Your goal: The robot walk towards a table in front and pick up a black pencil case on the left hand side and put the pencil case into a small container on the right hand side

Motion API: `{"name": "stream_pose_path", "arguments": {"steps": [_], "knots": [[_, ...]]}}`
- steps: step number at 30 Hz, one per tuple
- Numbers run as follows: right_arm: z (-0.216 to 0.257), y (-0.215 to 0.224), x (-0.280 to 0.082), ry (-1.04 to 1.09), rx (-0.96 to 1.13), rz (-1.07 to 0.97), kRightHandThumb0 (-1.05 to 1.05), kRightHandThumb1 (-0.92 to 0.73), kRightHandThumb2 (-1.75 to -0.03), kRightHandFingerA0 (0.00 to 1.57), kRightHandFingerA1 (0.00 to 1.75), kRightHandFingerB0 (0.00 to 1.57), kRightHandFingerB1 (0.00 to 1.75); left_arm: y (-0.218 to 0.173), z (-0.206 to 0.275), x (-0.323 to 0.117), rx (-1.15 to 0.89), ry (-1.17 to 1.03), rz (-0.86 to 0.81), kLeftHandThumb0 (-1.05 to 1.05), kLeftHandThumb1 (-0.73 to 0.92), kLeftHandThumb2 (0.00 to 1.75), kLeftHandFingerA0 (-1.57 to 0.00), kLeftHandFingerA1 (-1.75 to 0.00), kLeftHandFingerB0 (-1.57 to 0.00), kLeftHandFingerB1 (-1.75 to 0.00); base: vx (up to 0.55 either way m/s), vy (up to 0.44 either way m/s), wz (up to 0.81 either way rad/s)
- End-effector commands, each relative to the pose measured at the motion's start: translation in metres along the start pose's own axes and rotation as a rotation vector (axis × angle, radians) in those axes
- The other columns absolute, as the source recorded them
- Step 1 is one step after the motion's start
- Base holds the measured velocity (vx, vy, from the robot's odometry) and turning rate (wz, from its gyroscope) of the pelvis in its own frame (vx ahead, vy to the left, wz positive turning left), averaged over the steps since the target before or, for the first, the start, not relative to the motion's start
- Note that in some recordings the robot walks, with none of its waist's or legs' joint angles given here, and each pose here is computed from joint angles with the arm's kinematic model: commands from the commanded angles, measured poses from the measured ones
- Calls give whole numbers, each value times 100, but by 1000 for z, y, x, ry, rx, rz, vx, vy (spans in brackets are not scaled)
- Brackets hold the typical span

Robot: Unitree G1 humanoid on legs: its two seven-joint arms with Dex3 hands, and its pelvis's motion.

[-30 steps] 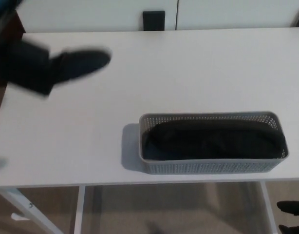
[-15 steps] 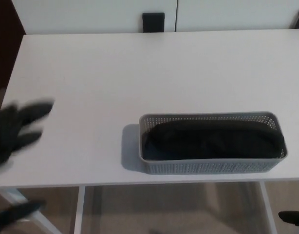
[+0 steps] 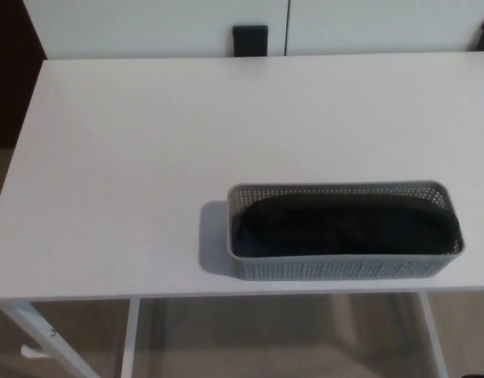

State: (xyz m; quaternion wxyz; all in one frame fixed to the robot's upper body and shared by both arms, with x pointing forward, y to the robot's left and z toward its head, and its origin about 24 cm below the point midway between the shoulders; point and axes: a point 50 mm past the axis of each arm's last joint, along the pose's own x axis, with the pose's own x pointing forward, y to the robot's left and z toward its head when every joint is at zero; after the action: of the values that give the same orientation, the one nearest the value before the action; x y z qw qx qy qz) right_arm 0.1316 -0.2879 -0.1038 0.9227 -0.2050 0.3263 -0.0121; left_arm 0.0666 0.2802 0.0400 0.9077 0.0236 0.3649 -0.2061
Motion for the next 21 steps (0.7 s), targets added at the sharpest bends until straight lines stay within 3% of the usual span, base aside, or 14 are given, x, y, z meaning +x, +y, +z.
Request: {"name": "stream_pose_path", "arguments": {"steps": [1, 7, 8, 9, 10, 12, 13, 14, 15, 16, 17, 19, 20, 21], "knots": [[-2, -1, -4, -34, 11, -108, -50, -61, -58, 51, 51, 43, 36, 16, -27, 59, 160, 102, 199, -59, 42, 73, -28, -48, -19, -40, 0, 0, 0], [-4, 0, -8, -37, -1, -116, -55, -65, -59, 46, 49, 36, 34, 32, -28, 107, 120, 114, 302, -53, 42, 67, -23, -42, -19, -37, 0, 0, 0], [-4, 1, -8, -38, 8, -118, -56, -64, -59, 45, 50, 35, 33, 34, -29, 114, 118, 113, 315, -27, 34, 90, -7, -52, -6, -50, 0, 0, 0], [-4, 1, -8, -39, 20, -122, -56, -64, -59, 45, 50, 35, 33, 36, -29, 122, 122, 113, 331, -27, 34, 90, -7, -52, -6, -50, 0, 0, 0], [-5, 3, -9, -39, 30, -122, -56, -64, -59, 45, 49, 35, 33, 37, -31, 123, 125, 116, 341, -48, 52, 56, -16, -34, -18, -28, 0, 0, 0], [-6, 5, -10, -47, 57, -126, -53, -63, -59, 45, 50, 35, 32, 38, -39, 123, 182, 147, 371, -53, 52, 57, -16, -33, -18, -29, 0, 0, 0], [-3, 7, -10, -80, 106, -168, -55, -63, -59, 35, 46, 30, 31, 39, -48, 121, 214, 192, 380, -60, 46, 54, -11, -31, -14, -26, 0, 0, 0], [-1, 7, -10, -92, 123, -185, -55, -63, -59, 35, 46, 30, 31, 40, -51, 120, 218, 206, 381, -60, 46, 54, -11, -31, -14, -26, 0, 0, 0], [3, 6, -9, -114, 187, -245, -60, -50, -83, 26, 50, 18, 42, 41, -52, 121, 259, 243, 388, -65, 41, 71, -5, -36, -11, -29, 0, 0, 0], [5, 5, -9, -131, 205, -267, -61, -52, -82, 22, 49, 15, 41, 41, -52, 122, 264, 248, 387, -59, 46, 55, -11, -31, -10, -24, 0, 0, 0], [9, 2, -9, -164, 237, -317, -62, -54, -83, 19, 46, 8, 39, 42, -51, 122, 274, 244, 380, -64, 40, 75, -6, -35, -8, -20, 0, 0, 0], [12, -1, -9, -184, 264, -358, -62, -54, -83, 19, 46, 8, 39, 44, -48, 121, 294, 232, 382, -64, 40, 75, -6, -35, -8, -20, 0, 0, 0], [11, -3, -10, -182, 311, -386, -62, -54, -85, 18, 46, 5, 35, 46, -48, 120, 258, 214, 378, -60, 38, 74, -5, -27, -7, -19, 0, 0, 0], [10, -6, -11, -184, 360, -408, -55, -71, -61, 24, 35, 10, 26, 47, -48, 118, 250, 205, 375, -61, 38, 73, -7, -27, -7, -19, 0, 0, 0]]}}
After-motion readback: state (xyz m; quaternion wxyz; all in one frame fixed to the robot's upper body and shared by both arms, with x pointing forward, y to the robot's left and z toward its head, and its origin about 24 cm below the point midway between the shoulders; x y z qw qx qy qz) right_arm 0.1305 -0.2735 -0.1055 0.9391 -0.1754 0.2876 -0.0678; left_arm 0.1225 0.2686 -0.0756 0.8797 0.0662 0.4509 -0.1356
